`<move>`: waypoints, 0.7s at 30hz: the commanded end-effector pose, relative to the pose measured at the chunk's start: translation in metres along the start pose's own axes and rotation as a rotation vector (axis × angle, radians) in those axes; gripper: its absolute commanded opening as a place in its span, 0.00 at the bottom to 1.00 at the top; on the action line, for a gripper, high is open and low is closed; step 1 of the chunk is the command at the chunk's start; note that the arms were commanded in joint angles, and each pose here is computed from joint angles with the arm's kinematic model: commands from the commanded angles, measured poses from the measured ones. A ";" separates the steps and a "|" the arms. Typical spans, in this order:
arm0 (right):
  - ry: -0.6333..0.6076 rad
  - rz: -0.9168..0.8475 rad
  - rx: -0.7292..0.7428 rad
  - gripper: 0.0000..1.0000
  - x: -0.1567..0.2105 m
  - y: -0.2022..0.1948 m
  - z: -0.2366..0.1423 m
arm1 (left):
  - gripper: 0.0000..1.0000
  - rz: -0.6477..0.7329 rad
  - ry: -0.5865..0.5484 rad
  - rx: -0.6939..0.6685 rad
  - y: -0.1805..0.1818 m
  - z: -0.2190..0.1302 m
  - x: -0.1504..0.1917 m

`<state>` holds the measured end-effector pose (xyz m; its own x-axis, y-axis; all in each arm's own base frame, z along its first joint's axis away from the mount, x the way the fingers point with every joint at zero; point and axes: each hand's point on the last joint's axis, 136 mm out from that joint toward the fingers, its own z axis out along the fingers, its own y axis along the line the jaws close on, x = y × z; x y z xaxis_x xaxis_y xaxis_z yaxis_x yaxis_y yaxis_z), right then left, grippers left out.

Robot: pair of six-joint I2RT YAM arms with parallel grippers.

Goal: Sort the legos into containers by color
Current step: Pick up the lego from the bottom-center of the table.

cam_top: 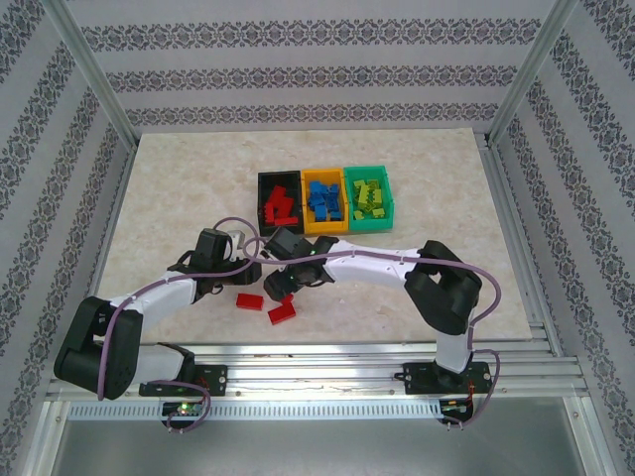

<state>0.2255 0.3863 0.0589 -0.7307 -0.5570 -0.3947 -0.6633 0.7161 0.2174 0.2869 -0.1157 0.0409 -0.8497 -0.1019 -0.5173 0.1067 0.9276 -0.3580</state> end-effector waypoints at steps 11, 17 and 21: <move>0.092 -0.055 0.063 0.63 0.026 0.002 0.031 | 0.59 -0.079 -0.051 -0.006 0.014 -0.006 -0.011; 0.109 -0.046 0.134 0.58 0.032 -0.012 0.039 | 0.59 -0.089 -0.048 0.008 0.014 -0.006 -0.010; 0.107 -0.028 0.145 0.45 0.033 -0.018 0.039 | 0.60 -0.090 -0.045 0.014 0.013 -0.005 -0.011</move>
<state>0.2192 0.3800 0.0174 -0.7265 -0.6032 -0.3292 -0.6658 0.7364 0.1200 0.2900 -0.0996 0.0389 -0.8495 -0.1842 -0.4944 0.0264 0.9211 -0.3884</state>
